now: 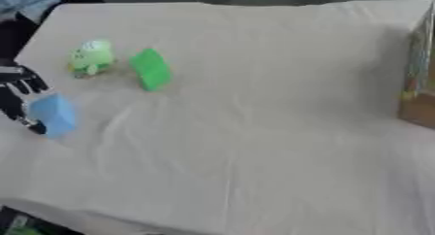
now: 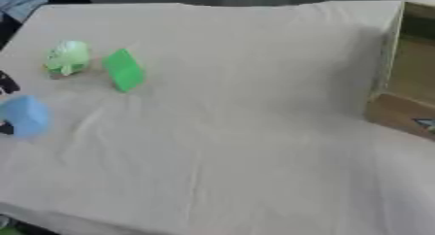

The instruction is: Pick up the objects with one hand, pass them to the other hand, and then place them into the box on the other side of the table.

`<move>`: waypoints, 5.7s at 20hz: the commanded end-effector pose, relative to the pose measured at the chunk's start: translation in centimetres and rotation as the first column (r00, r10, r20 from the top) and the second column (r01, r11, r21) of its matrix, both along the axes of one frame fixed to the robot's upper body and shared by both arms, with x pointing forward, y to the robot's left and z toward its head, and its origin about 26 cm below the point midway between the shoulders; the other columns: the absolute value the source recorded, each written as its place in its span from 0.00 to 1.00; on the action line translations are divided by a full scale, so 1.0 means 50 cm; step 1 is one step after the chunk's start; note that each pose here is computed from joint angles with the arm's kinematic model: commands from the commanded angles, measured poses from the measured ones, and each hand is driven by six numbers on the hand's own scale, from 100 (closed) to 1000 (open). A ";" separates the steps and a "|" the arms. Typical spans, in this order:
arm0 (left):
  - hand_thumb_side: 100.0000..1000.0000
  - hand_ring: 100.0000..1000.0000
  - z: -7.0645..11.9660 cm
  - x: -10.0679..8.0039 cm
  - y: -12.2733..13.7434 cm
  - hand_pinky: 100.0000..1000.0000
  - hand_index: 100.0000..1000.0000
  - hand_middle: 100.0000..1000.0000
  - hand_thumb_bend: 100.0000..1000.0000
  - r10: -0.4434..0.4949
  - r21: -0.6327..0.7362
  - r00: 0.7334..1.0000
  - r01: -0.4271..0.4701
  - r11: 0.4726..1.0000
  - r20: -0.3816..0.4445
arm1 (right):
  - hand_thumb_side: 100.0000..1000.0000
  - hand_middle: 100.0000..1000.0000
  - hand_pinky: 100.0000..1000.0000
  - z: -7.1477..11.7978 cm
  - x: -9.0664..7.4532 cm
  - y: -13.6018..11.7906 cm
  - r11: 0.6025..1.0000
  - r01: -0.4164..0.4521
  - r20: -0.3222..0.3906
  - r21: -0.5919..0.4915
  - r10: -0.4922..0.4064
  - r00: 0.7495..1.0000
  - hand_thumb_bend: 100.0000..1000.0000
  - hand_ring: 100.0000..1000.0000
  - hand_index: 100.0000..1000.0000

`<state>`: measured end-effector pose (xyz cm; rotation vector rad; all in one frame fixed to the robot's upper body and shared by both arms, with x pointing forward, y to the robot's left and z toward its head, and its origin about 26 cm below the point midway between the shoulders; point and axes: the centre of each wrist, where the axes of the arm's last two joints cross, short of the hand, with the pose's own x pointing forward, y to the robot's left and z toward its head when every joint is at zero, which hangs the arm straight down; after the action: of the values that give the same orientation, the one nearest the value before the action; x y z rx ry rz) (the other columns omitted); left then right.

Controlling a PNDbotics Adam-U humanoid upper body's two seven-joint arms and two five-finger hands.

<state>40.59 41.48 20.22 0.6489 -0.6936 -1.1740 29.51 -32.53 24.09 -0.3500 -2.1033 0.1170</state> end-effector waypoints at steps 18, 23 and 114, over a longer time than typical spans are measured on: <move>0.00 0.85 -0.011 0.012 0.004 0.81 0.74 0.76 0.63 0.013 0.057 1.000 -0.015 0.998 0.023 | 0.42 0.86 0.99 0.019 -0.006 0.006 1.000 -0.021 0.025 -0.023 0.022 0.999 0.00 0.98 1.00; 0.00 0.84 -0.016 0.013 0.002 0.79 0.68 0.74 0.59 0.013 0.060 1.000 -0.014 0.998 0.015 | 0.42 0.86 0.99 0.019 -0.006 0.006 1.000 -0.021 0.026 -0.023 0.022 0.999 0.00 0.98 1.00; 0.00 0.54 0.020 -0.117 -0.541 0.56 0.42 0.45 0.00 -0.245 -0.183 0.442 0.725 0.664 0.863 | 0.27 0.83 0.90 0.150 0.053 0.422 0.123 -0.337 -0.259 -0.933 0.420 0.870 0.39 0.91 0.88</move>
<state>34.93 14.13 20.20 0.4323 -2.0288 -1.1189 32.26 -11.43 31.02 -0.4773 -1.8205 1.8659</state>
